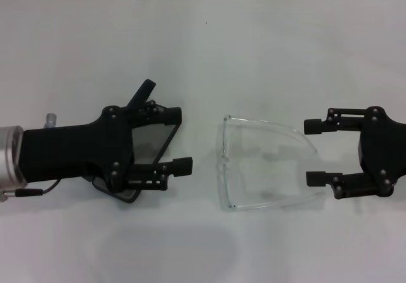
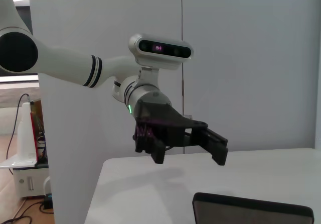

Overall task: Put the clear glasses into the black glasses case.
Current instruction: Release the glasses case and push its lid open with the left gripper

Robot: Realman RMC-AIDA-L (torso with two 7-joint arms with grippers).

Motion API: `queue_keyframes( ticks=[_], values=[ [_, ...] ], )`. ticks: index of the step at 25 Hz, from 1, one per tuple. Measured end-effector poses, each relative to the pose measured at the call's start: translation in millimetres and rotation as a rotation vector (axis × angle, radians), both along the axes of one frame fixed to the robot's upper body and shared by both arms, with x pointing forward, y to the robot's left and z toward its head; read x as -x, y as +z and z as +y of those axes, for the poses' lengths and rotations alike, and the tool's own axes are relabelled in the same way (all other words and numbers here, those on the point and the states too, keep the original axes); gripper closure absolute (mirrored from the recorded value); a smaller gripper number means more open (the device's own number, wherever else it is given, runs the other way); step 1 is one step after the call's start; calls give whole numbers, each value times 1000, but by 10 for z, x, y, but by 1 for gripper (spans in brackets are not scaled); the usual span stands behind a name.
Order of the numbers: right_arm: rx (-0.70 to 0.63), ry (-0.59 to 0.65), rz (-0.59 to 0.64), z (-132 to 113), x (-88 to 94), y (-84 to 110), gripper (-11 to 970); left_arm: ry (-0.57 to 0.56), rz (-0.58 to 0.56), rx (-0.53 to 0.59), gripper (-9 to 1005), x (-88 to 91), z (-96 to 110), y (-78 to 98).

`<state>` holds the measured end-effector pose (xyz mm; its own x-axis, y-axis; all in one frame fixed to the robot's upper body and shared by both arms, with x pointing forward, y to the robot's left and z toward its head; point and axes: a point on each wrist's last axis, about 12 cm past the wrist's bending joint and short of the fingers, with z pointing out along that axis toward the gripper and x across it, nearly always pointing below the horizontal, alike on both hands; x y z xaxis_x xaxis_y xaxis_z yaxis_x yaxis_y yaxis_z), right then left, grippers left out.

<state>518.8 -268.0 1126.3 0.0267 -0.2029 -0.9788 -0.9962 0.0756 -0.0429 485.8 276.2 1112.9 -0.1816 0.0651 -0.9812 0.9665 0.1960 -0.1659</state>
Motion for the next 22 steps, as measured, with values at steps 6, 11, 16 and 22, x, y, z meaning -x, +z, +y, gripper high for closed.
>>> queue_keyframes(
  ticks=[6, 11, 16, 22],
  values=[
    [-3, 2, -2, 17, 2, 1, 213, 3, -1, 3, 132, 1, 1, 1],
    [-4, 3, -3, 23, 2, 2, 214, 5, -1, 4, 132, -1, 4, 3],
    [-5, -5, -1, 25, -3, -7, 214, 63, 39, 34, 132, -79, 63, 130],
    [-14, -3, -4, 66, -12, -3, 214, 224, 252, -22, 134, -378, 126, 670]
  ],
)
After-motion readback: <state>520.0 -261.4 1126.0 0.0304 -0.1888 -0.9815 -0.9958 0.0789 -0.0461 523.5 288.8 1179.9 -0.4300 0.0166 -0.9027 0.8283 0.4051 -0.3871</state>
